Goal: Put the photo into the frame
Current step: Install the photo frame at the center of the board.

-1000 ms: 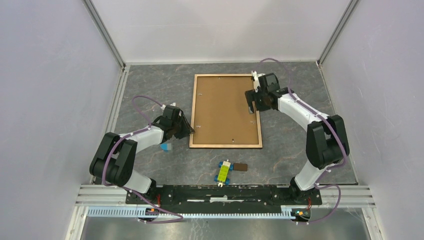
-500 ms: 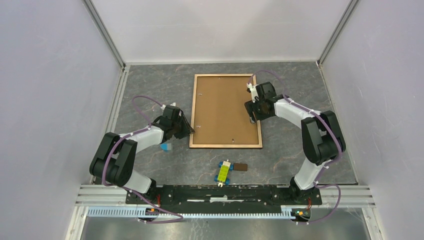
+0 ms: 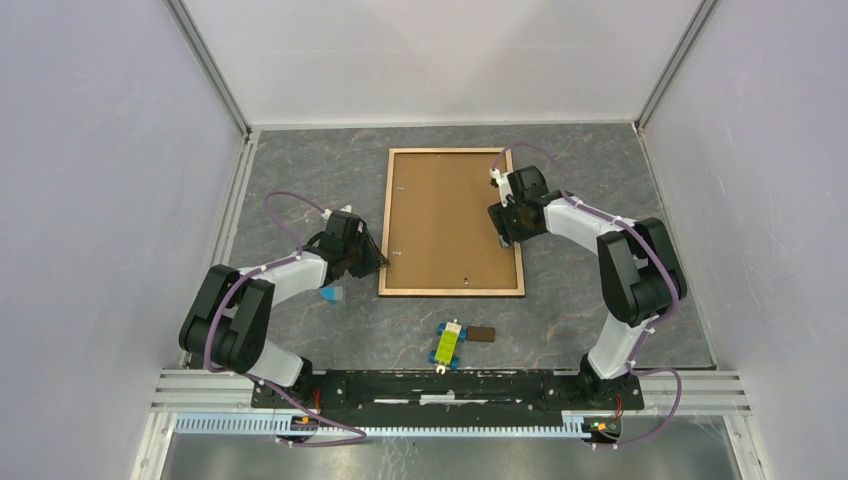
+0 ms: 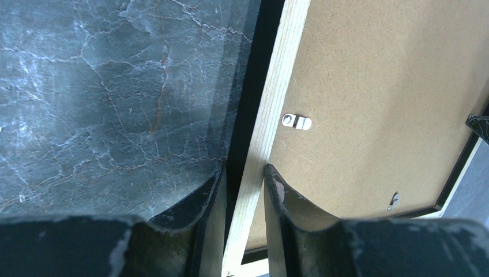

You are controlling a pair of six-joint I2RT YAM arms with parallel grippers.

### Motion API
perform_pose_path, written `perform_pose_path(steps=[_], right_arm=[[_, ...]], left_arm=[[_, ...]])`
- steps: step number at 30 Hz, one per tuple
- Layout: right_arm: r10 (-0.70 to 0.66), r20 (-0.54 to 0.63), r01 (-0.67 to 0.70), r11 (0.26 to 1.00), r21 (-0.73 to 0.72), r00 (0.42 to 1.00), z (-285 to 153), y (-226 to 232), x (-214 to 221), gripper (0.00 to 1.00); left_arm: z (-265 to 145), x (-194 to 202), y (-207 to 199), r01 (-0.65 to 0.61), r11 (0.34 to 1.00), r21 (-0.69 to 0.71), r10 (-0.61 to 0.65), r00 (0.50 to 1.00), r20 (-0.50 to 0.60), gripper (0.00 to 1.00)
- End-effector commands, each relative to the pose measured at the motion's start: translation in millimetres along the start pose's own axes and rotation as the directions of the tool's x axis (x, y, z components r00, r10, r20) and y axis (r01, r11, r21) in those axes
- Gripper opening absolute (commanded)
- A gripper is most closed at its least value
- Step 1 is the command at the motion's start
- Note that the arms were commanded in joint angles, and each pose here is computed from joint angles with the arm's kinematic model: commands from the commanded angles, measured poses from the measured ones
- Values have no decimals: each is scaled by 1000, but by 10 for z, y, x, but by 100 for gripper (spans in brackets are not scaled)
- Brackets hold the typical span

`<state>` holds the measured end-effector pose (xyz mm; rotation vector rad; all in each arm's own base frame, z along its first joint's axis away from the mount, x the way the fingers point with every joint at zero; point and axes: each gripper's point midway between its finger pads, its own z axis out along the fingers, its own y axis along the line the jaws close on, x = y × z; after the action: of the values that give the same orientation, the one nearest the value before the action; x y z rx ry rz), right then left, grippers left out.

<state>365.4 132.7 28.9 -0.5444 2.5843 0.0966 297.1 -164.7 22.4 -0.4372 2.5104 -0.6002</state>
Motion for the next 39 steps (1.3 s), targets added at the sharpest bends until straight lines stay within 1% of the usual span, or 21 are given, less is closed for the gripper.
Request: perform_pose_path(steps=[1, 3, 11, 16, 19, 21, 26, 29, 31, 34, 37, 39], right_arm=[[-22, 1, 22, 999, 27, 1000, 17, -25, 15, 64], [-19, -3, 19, 999, 32, 1000, 33, -33, 24, 63], [-29, -30, 30, 998, 53, 999, 57, 46, 66, 53], [8, -64, -2, 996, 94, 998, 16, 116, 149, 47], [54, -85, -44, 993, 112, 995, 31, 129, 216, 41], [95, -96, -84, 990, 112, 991, 38, 168, 251, 34], [162, -133, -151, 985, 86, 978, 52, 361, 367, 34], [227, -132, -207, 967, 150, 965, 23, 351, 448, 33], [291, -110, -263, 940, 215, 950, -1, 305, 504, 32], [371, -94, -335, 903, 270, 924, -4, 288, 596, 31], [430, -98, -388, 876, 286, 898, 18, 352, 681, 26], [459, -100, -414, 861, 294, 883, 25, 396, 728, 19]], left_arm=[[-14, 83, 19, 22, 1000, -5, -22, 1000, -21, 34], [-15, 89, 24, 21, 1000, -6, -21, 1000, -23, 34], [-16, 87, 21, 21, 1000, -5, -21, 1000, -21, 33], [-16, 81, 20, 21, 1000, -4, -21, 1000, -20, 33], [-16, 83, 21, 21, 1000, -5, -21, 1000, -21, 33], [-16, 84, 18, 21, 1000, -3, -21, 1000, -21, 33], [-19, 81, 20, 21, 1000, -4, -21, 1000, -19, 33], [-19, 83, 21, 21, 1000, -4, -21, 1000, -20, 32], [-17, 86, 21, 23, 1000, -4, -23, 1000, -21, 33], [-20, 82, 20, 23, 1000, -3, -23, 1000, -18, 32], [-19, 92, 25, 23, 1000, -4, -23, 1000, -20, 32], [-21, 85, 19, 23, 1000, -2, -23, 1000, -17, 32]])
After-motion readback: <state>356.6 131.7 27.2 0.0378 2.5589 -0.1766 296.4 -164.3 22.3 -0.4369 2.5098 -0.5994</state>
